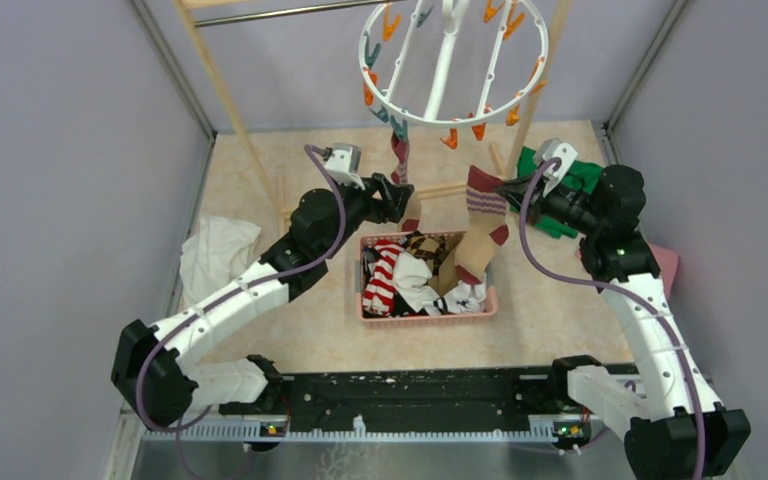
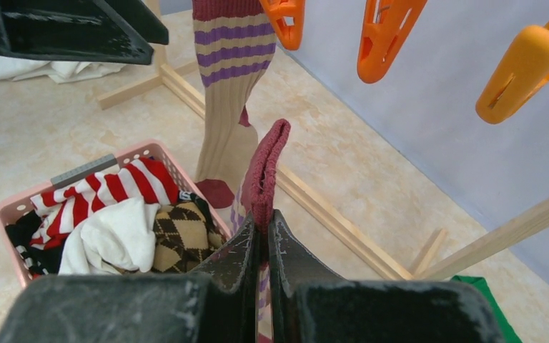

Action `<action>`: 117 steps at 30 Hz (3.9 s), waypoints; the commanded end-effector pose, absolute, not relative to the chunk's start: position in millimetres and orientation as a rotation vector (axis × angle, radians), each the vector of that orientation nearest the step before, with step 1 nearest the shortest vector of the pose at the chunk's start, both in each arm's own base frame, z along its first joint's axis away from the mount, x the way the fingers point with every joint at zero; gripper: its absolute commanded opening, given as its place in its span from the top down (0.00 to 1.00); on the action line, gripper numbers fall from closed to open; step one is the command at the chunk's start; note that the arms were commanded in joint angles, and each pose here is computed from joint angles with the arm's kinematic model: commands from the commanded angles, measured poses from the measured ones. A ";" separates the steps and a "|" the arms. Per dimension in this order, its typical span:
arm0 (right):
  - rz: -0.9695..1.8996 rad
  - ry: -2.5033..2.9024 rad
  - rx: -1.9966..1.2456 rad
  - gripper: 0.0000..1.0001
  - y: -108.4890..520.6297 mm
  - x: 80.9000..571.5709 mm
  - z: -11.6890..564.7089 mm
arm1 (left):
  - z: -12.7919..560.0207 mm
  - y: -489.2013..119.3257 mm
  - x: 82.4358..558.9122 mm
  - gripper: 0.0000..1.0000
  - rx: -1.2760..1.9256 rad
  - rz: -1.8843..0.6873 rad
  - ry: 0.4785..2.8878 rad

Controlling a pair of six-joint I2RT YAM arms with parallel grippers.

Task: Clip the socks to the hanger
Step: Open the clamp at the hanger.

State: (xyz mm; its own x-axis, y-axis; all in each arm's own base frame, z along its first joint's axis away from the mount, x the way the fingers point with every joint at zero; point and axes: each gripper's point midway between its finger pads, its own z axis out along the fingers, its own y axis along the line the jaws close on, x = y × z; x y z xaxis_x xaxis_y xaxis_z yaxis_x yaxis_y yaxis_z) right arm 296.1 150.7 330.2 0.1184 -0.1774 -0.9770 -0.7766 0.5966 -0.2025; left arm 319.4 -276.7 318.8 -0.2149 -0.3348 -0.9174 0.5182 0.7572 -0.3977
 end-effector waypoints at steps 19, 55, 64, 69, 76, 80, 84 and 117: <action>0.571 1.355 -0.859 1.00 153.6 287.9 340.4 | 360.8 -221.3 404.9 0.95 0.037 -0.478 1.416; 0.750 1.266 -0.942 1.00 177.8 270.8 346.3 | 345.3 -163.8 412.8 0.56 -0.038 -0.630 1.498; 0.742 1.266 -0.952 1.00 183.7 276.0 340.8 | 388.5 -201.1 333.7 0.33 0.105 -1.032 1.419; 0.742 1.271 -0.948 1.00 185.8 277.0 337.6 | 418.0 -239.0 305.2 0.28 0.152 -1.229 1.384; 0.743 1.285 -0.943 1.00 190.6 278.5 331.9 | 437.6 -281.0 293.7 0.12 0.102 -1.218 1.407; 0.747 1.282 -0.946 1.00 194.1 277.9 330.1 | 427.7 -286.3 307.7 0.12 -0.023 -1.118 1.460; 0.740 1.281 -0.940 1.00 193.8 278.4 330.8 | 415.1 -298.3 319.4 0.20 -0.084 -1.048 1.515; 0.733 1.269 -0.953 1.00 201.6 282.9 328.2 | 402.2 -336.7 349.8 0.27 -0.267 -0.832 1.614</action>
